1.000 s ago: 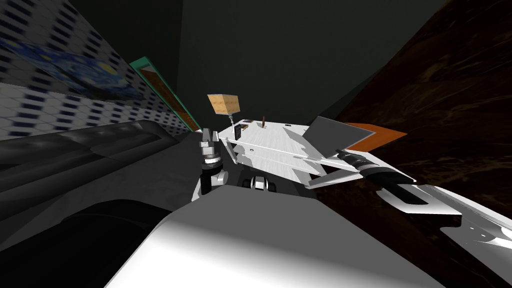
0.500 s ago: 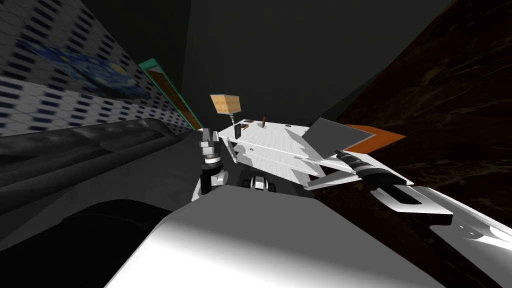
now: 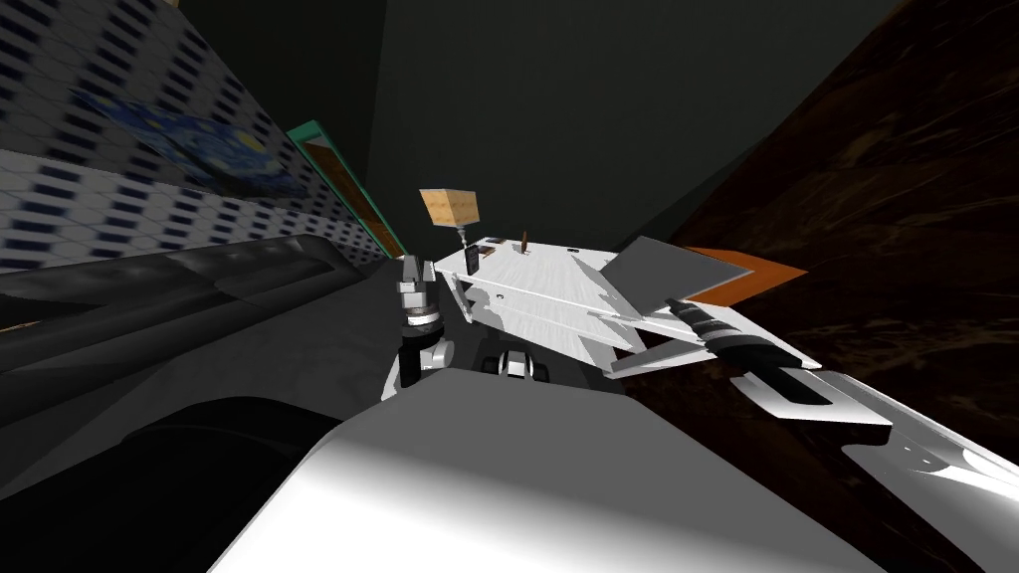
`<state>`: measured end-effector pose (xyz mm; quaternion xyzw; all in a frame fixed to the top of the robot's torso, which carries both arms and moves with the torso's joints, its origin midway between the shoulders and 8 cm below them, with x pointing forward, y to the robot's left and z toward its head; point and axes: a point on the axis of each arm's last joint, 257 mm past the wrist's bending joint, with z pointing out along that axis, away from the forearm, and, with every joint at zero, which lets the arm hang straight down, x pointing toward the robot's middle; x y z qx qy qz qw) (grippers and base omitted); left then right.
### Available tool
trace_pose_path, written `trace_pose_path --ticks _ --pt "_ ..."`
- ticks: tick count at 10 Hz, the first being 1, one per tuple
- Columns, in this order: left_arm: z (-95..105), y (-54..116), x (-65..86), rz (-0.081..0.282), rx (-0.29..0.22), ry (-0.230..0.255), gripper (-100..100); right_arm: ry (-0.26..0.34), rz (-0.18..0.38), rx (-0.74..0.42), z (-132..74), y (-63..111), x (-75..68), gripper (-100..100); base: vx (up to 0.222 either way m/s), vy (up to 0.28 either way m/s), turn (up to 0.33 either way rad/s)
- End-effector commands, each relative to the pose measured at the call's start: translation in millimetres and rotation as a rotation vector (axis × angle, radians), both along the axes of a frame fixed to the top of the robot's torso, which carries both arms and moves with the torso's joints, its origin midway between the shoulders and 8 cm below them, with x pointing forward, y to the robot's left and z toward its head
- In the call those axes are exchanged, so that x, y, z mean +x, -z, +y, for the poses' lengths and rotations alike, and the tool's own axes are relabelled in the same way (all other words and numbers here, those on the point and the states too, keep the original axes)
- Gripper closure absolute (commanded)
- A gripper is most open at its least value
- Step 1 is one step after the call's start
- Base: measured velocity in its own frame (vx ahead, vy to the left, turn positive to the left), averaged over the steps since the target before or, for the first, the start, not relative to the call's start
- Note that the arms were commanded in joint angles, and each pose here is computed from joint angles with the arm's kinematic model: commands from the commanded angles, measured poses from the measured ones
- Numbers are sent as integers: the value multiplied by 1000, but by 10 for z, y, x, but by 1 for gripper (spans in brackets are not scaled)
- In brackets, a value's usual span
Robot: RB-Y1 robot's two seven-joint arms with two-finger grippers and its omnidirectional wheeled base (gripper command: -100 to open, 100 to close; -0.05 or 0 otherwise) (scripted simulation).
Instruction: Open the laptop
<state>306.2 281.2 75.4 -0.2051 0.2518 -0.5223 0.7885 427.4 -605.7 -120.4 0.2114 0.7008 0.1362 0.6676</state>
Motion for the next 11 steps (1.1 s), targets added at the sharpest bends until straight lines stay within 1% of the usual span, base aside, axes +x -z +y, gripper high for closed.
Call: trace_pose_path --ticks 1,7,8,9,10,11 --pt "0 0 0 0 0 0 0 21 -1 124 23 212 -29 100 -43 -75 64" --pt "0 0 0 0 0 0 0 59 -20 362 93 544 -45 100 -38 -55 55" --pt "0 0 0 0 0 0 0 44 -43 326 88 356 7 100 -22 -20 10" --pt "0 0 0 0 0 0 0 36 -49 326 83 193 35 -100 3 12 -65" --pt "0 1 0 0 0 0 0 32 -49 324 81 125 43 -100 21 26 -69" --pt "0 0 0 0 0 0 0 24 -48 321 84 -7 63 -100 30 36 -65"
